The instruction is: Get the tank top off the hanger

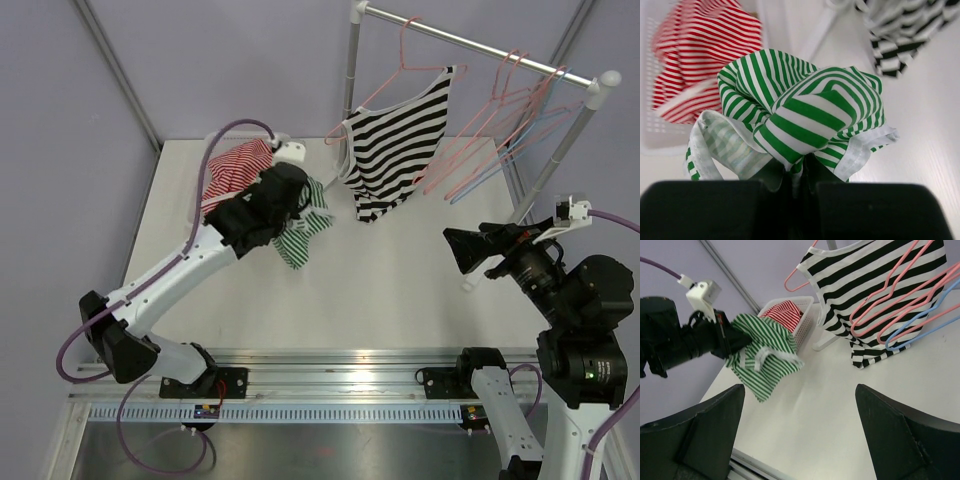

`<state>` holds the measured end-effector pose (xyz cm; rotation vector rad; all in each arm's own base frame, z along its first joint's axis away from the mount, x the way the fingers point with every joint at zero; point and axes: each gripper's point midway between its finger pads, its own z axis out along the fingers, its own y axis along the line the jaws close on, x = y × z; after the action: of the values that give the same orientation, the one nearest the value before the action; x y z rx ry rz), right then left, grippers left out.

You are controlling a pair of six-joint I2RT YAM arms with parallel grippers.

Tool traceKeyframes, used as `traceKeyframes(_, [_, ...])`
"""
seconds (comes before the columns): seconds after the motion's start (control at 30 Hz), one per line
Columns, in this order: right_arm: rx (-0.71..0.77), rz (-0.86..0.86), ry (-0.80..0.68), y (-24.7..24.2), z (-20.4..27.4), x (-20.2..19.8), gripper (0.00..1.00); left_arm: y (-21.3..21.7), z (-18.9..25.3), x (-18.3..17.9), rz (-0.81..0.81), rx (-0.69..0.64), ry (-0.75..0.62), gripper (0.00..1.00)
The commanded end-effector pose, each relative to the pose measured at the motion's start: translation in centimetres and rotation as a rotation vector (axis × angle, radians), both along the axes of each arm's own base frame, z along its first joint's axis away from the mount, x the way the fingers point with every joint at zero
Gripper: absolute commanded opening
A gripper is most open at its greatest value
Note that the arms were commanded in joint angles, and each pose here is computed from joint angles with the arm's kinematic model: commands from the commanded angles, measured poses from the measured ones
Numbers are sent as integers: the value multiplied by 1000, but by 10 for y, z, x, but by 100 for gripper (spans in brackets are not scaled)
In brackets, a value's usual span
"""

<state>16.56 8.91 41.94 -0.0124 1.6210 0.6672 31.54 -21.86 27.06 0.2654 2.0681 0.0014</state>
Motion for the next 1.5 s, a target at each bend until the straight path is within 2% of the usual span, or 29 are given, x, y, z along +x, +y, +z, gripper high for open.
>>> traceKeyframes(0.0, [18,27,-53,5,12,2,100,44,50,34,86,-42,-86,0])
traceKeyframes(0.07, [27,40,-61,7,15,2,99,51,59,56,89,-75,-84,0])
traceKeyframes(0.1, [30,48,-59,8,14,3,99,74,64,73,141,-83,-88,0])
traceKeyframes(0.13, [33,55,-59,9,15,3,100,76,76,84,133,-109,-91,0])
traceKeyframes(0.17, [33,63,-62,10,15,3,99,95,67,106,170,-89,-63,0])
traceKeyframes(0.23, [34,77,-59,12,15,4,99,103,60,127,158,-97,-19,0])
traceKeyframes(0.27, [35,81,-55,13,14,4,100,112,58,153,160,-86,-14,0])
traceKeyframes(0.37, [33,101,-54,16,14,4,99,133,59,186,178,-62,3,0])
traceKeyframes(0.4, [33,110,-51,17,13,4,99,134,31,201,173,-48,67,0])
traceKeyframes(0.5, [35,137,-47,21,12,3,99,149,-1,225,183,-78,136,0])
traceKeyframes(0.53, [39,140,-48,21,12,3,100,142,-35,232,157,-110,215,0])
traceKeyframes(0.6, [47,154,-48,23,12,4,99,148,-74,238,169,-148,300,0])
traceKeyframes(0.63, [52,157,-53,24,13,6,99,143,-111,238,162,-177,393,0])
traceKeyframes(0.73, [68,183,-49,28,14,11,100,140,-170,229,174,-216,553,0])
traceKeyframes(0.77, [71,197,-49,30,13,12,99,141,-207,225,189,-215,633,0])
traceKeyframes(0.87, [81,268,-49,39,16,12,99,138,-239,212,211,-281,754,0])
traceKeyframes(0.93, [80,311,-51,44,19,11,99,137,-240,210,221,-314,764,6])
traceKeyframes(0.97, [85,317,-56,44,20,12,99,139,-226,212,222,-326,736,9])
traceKeyframes(1.0, [115,325,-52,46,23,12,99,140,-217,215,221,-337,715,19])
traceKeyframes(1.07, [148,332,-97,47,31,14,99,145,-191,219,229,-357,661,33])
traceKeyframes(1.1, [196,367,-96,52,36,10,99,147,-162,222,225,-368,605,42])
traceKeyframes(1.13, [200,400,-167,55,49,8,100,152,-145,223,233,-375,571,58])
traceKeyframes(1.23, [278,442,-102,59,55,25,100,163,-81,223,238,-422,455,78])
traceKeyframes(1.27, [273,459,-112,61,66,24,100,169,-56,226,236,-448,406,82])
traceKeyframes(1.3, [276,468,-108,62,73,34,100,176,-34,220,231,-490,379,99])
traceKeyframes(1.47, [270,451,-106,59,97,72,99,177,33,196,168,-568,274,99])
